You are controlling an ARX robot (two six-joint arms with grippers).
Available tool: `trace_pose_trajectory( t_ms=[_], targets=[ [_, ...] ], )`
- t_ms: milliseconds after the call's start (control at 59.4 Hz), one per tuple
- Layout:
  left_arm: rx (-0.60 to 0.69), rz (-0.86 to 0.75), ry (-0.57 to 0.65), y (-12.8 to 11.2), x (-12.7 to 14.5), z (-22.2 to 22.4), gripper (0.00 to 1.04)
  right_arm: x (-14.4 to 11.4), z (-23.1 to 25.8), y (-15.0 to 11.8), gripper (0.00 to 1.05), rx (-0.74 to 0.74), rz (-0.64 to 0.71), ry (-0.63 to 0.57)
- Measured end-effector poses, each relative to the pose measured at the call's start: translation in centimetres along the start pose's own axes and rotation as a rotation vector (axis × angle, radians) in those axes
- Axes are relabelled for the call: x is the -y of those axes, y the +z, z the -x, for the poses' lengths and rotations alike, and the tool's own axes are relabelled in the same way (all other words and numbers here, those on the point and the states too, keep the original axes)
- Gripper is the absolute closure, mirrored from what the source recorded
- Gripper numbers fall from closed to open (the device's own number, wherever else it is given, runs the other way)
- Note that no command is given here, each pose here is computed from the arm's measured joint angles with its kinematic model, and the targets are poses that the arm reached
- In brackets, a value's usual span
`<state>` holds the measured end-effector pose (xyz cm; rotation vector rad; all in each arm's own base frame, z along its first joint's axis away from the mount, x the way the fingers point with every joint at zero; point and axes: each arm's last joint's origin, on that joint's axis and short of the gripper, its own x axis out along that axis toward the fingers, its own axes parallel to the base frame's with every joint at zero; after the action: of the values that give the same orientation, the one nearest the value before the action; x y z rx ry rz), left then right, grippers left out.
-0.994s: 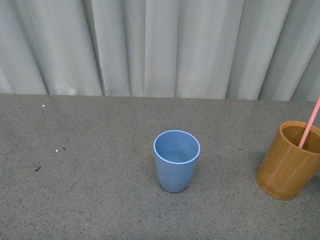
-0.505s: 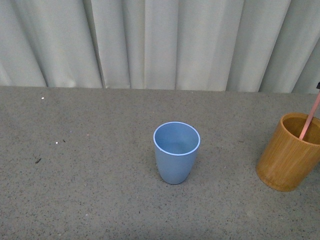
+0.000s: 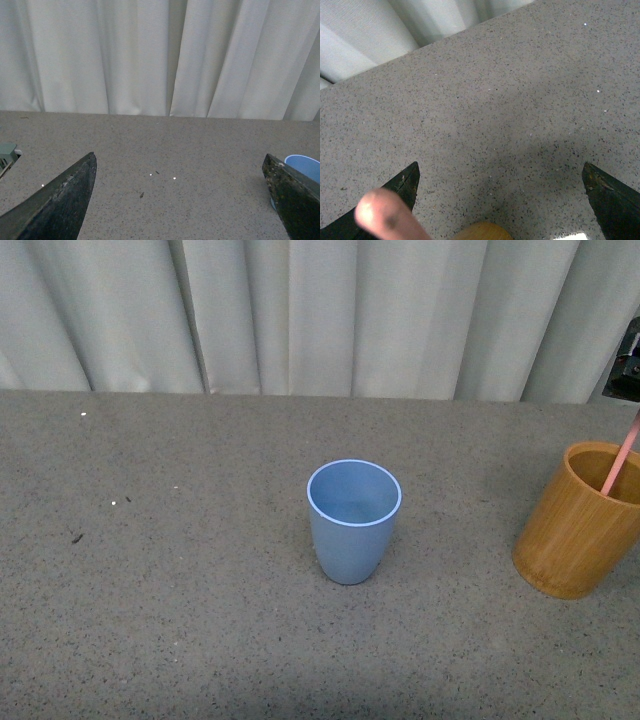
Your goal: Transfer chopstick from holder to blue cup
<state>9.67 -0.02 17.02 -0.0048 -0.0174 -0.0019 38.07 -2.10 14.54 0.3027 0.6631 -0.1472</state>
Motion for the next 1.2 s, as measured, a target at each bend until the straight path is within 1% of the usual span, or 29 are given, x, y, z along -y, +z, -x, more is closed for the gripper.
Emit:
trace_pose_trajectory(
  t_ms=[152, 185, 354, 455, 472, 607, 640, 657, 674, 842, 1095, 1146, 1196],
  targets=[
    [0.0, 0.0, 0.0, 0.0, 0.0, 0.0, 0.07, -0.4, -0.5, -0.1, 0.09, 0.012, 0.007, 0.011],
    [0.0, 0.0, 0.0, 0.0, 0.0, 0.0, 0.07, -0.6, -0.5, -0.1, 0.12, 0.02, 0.009, 0.006],
    [0.0, 0.0, 0.0, 0.0, 0.0, 0.0, 0.07, -1.2, -0.6, 0.0, 0.38, 0.055, 0.016, 0.033],
    [0.0, 0.0, 0.0, 0.0, 0.0, 0.0, 0.07, -1.3, -0.6, -0.5, 0.55, 0.05, 0.017, 0.042],
    [0.0, 0.0, 0.0, 0.0, 0.0, 0.0, 0.07, -1.3, -0.6, -1.0, 0.69, 0.038, 0.027, 0.047],
    [0.0, 0.0, 0.0, 0.0, 0.0, 0.0, 0.07, -1.3, -0.4, -1.1, 0.9, 0.031, 0.038, 0.057],
    [0.0, 0.0, 0.0, 0.0, 0.0, 0.0, 0.07, -1.3, -0.2, -1.0, 0.97, 0.037, 0.041, 0.06],
    [0.0, 0.0, 0.0, 0.0, 0.0, 0.0, 0.07, -1.4, 0.0, -0.8, 1.03, 0.043, 0.044, 0.065],
    [0.0, 0.0, 0.0, 0.0, 0.0, 0.0, 0.07, -1.4, 0.1, -0.7, 1.04, 0.048, 0.048, 0.068],
    [0.0, 0.0, 0.0, 0.0, 0.0, 0.0, 0.07, -1.6, 1.0, 0.1, 1.04, 0.078, 0.053, 0.077],
    [0.0, 0.0, 0.0, 0.0, 0.0, 0.0, 0.07, -1.5, 1.7, 0.7, 1.04, 0.092, 0.056, 0.077],
    [0.0, 0.0, 0.0, 0.0, 0.0, 0.0, 0.07, -1.5, 2.2, 1.1, 1.04, 0.099, 0.065, 0.07],
    [0.0, 0.0, 0.0, 0.0, 0.0, 0.0, 0.07, -1.5, 3.3, 2.2, 1.04, 0.128, 0.079, 0.063]
  ],
)
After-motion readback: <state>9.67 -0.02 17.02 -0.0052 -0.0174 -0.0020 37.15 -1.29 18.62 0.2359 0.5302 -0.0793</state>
